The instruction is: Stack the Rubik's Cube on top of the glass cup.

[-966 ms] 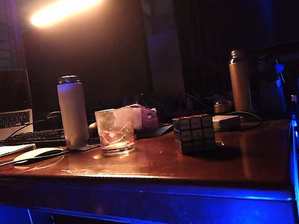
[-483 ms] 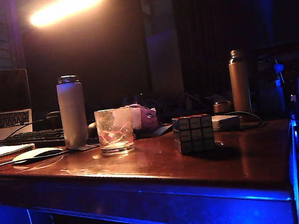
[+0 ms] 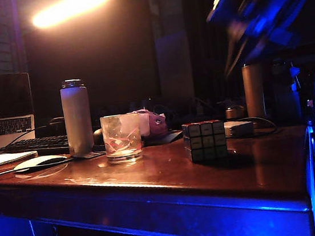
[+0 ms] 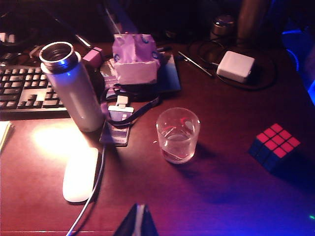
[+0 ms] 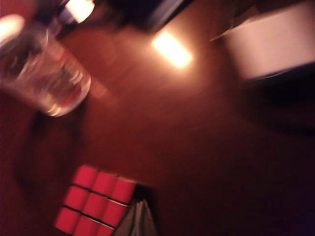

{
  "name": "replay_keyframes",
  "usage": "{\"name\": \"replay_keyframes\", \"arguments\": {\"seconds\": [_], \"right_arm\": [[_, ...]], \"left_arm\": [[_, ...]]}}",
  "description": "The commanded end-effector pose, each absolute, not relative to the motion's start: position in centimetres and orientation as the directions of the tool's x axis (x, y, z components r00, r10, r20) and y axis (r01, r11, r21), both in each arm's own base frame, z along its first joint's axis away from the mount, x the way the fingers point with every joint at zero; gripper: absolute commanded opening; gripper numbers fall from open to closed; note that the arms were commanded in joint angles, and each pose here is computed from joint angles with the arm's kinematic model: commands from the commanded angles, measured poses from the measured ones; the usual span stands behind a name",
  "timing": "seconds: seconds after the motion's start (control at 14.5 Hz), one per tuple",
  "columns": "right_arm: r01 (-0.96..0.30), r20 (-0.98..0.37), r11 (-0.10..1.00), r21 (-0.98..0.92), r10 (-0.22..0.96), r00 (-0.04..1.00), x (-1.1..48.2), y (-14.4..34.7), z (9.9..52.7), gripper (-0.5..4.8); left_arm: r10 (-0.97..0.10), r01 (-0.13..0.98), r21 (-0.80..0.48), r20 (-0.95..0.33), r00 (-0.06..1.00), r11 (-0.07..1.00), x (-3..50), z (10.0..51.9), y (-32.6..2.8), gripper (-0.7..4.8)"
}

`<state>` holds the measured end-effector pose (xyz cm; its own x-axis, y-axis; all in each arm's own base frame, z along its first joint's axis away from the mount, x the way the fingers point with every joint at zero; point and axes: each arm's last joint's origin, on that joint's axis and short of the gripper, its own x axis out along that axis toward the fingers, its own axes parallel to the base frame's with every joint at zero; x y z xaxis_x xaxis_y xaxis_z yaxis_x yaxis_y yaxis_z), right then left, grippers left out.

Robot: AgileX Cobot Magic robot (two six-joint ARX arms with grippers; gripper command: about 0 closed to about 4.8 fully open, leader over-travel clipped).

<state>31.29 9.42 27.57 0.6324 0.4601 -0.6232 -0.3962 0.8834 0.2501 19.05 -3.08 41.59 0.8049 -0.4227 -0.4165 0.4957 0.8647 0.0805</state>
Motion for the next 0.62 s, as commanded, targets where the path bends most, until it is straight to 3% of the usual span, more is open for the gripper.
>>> {"name": "replay_keyframes", "arguments": {"seconds": [0.07, 0.21, 0.62], "right_arm": [[-0.417, -0.653, 0.859, 0.296, 0.501, 0.568, 32.4, 12.1, 25.4, 0.99], [-0.416, -0.654, 0.85, 0.323, 0.518, 0.551, 32.7, 13.8, 24.3, 4.79], [-0.372, -0.668, 0.874, 0.312, 0.48, 0.569, 33.2, 16.0, 22.4, 4.79]], "left_arm": [[-0.426, 0.497, 0.088, -0.4, 0.811, 0.864, 19.0, 41.9, -3.1, -0.03], [-0.426, 0.497, 0.088, -0.4, 0.812, 0.863, 19.0, 41.9, -3.1, -0.03], [-0.463, 0.529, 0.072, -0.394, 0.794, 0.846, 18.9, 41.9, -3.2, -0.03]]}}
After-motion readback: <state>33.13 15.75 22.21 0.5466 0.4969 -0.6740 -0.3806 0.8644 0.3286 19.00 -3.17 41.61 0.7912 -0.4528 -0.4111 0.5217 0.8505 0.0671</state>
